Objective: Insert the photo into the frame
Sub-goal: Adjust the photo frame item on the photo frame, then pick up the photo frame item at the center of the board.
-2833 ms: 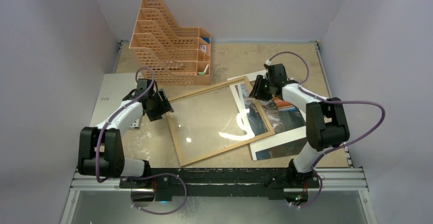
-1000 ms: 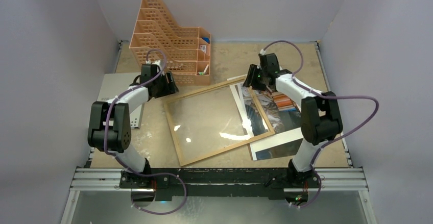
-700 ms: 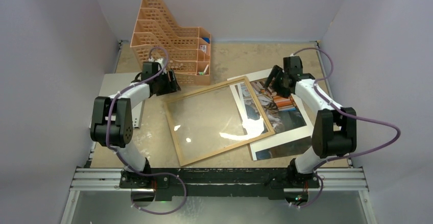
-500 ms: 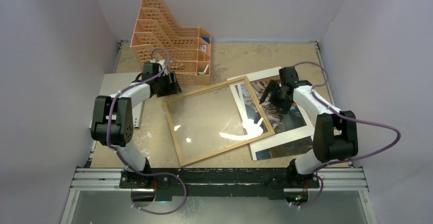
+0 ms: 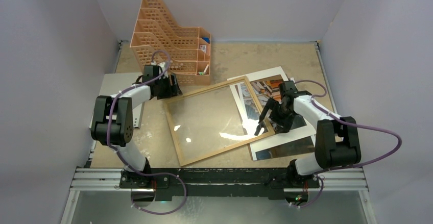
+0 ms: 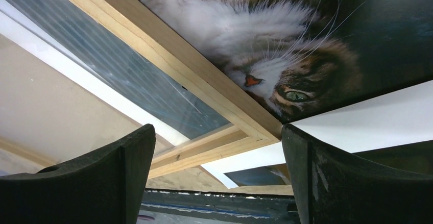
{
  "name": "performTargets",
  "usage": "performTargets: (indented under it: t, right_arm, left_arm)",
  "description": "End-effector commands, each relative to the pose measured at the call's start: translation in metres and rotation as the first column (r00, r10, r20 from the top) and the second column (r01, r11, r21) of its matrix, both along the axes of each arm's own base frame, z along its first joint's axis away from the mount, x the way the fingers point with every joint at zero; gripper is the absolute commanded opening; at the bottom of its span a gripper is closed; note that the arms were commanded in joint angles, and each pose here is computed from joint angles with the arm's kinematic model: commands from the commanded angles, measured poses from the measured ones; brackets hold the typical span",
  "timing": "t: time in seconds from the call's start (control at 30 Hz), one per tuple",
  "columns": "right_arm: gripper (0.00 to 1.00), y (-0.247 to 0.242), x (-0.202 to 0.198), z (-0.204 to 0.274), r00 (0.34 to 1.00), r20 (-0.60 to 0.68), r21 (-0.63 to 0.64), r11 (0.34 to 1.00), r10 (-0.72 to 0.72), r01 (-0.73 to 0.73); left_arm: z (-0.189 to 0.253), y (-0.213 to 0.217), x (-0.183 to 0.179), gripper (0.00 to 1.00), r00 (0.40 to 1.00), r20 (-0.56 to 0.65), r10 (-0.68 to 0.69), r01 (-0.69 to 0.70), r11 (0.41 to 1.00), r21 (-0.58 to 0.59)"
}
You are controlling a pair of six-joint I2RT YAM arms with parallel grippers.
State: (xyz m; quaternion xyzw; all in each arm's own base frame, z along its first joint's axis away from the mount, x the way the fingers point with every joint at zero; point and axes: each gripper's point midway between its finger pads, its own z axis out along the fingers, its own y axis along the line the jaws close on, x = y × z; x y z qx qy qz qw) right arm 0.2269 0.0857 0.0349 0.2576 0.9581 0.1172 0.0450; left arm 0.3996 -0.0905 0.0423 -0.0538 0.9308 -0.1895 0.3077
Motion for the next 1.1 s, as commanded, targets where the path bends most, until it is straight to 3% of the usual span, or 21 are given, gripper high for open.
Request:
performTargets:
  t: [0.0, 0.27, 0.47, 0.7, 1.07]
  right_arm:
    - [0.95, 0.008, -0.007, 0.002, 1.0, -0.023, 0.052, 0.999, 0.008, -0.007]
    - [0.94, 0.017, 0.011, 0.003, 0.999, 0.029, 0.099, 0.994, 0.037, -0.04]
    - [0.92, 0.002, 0.064, 0.017, 0.988, 0.156, 0.024, 1.0, 0.009, -0.013]
    - [0.9, -0.006, 0.132, 0.028, 0.952, 0.302, 0.02, 0.999, -0.048, 0.044]
    - [0.86, -0.025, 0.192, 0.027, 0.895, 0.436, -0.013, 0.994, -0.091, 0.108]
  left_arm:
    - [0.013, -0.002, 0.017, 0.65, 0.996, 0.088, -0.021, 0.022, 1.0, -0.002]
    - [0.006, -0.002, 0.016, 0.65, 0.997, 0.071, -0.03, 0.03, 1.0, 0.0]
    - [-0.003, -0.003, 0.003, 0.65, 0.999, 0.026, -0.028, 0.028, 1.0, -0.008]
    - [-0.002, -0.01, -0.014, 0.63, 0.999, -0.006, -0.031, 0.031, 0.998, -0.06]
    - [-0.008, -0.021, -0.042, 0.59, 0.996, -0.069, -0.062, 0.054, 0.993, -0.109]
